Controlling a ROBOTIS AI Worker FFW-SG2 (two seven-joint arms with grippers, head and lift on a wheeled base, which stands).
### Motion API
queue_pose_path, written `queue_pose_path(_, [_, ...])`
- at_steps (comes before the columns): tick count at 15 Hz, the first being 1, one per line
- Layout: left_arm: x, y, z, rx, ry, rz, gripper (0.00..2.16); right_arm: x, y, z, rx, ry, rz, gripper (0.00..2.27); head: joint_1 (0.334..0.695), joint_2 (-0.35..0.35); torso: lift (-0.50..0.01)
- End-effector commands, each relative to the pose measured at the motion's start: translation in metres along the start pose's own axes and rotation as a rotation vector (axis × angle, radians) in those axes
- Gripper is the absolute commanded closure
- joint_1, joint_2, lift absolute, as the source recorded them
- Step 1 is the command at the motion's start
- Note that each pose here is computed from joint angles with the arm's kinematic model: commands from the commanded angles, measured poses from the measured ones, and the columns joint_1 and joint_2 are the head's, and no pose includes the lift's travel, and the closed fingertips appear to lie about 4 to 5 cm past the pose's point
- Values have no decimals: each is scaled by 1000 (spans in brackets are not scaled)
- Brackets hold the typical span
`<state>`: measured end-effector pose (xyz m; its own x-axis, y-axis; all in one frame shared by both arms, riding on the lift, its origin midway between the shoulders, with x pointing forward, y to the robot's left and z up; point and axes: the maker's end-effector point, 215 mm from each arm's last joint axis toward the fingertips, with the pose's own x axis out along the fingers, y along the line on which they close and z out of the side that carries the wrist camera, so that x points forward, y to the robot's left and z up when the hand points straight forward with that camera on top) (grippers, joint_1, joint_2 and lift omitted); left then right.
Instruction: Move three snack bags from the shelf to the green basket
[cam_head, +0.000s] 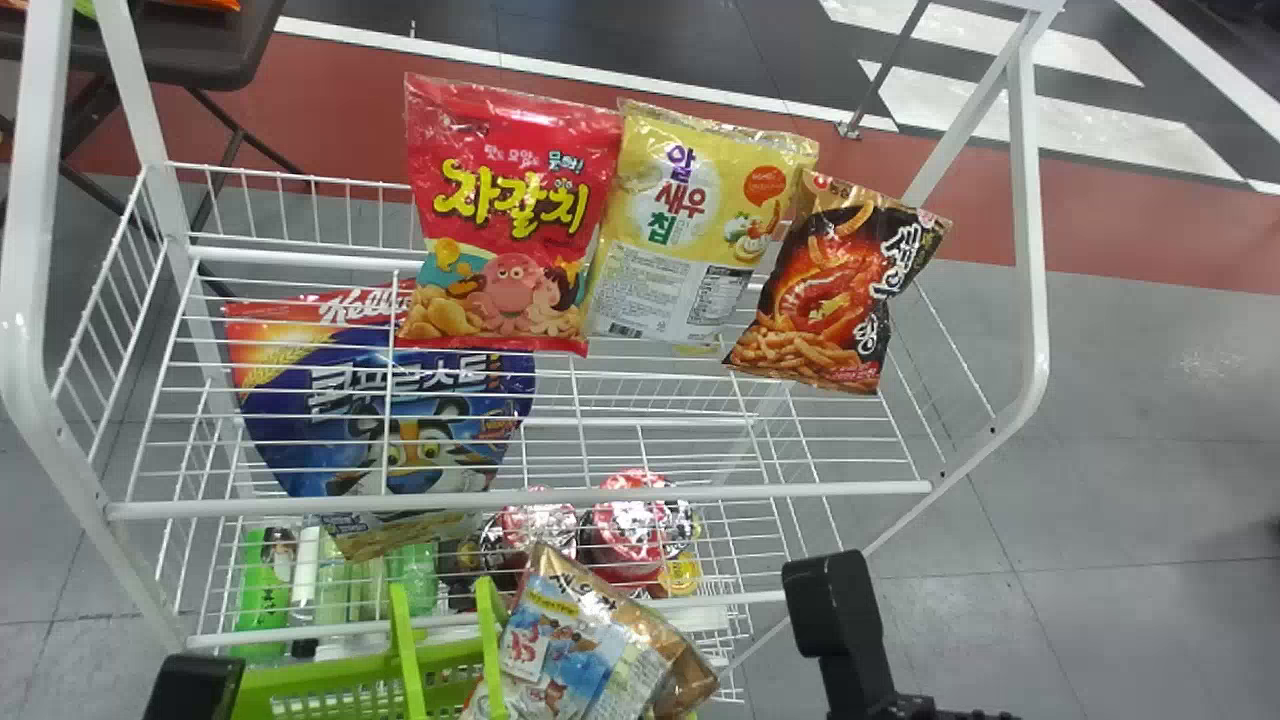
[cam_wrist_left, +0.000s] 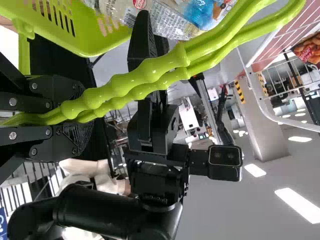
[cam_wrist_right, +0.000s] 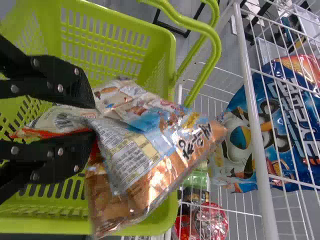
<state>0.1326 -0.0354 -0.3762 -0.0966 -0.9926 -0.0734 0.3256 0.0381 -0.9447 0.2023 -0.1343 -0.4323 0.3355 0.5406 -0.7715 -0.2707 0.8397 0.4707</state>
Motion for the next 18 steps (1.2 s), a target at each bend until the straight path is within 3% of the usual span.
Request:
queue_pose_path(1, [1, -1, 1, 2, -2, -2, 1463, -6, 5, 4, -16, -8, 7, 53, 695, -350, -47])
queue_pose_path(8, [2, 0, 4, 16, -12, -2, 1463, -48, 29, 39, -101, -122, 24, 53, 695, -350, -47])
queue_pose_path(12, [4, -1, 3, 16, -9, -4, 1463, -60, -7, 44, -69, -145, -85, 53, 695, -350, -47])
queue_pose_path(15, [8, -1, 1, 17, -2, 1, 1463, -42, -29, 22, 2, -85, -83, 66, 695, -350, -47])
queue_pose_path(18, [10, 3, -2, 15, 6, 16, 1463, -32, -24, 108, -102, -369, -31, 66, 695, -350, -47])
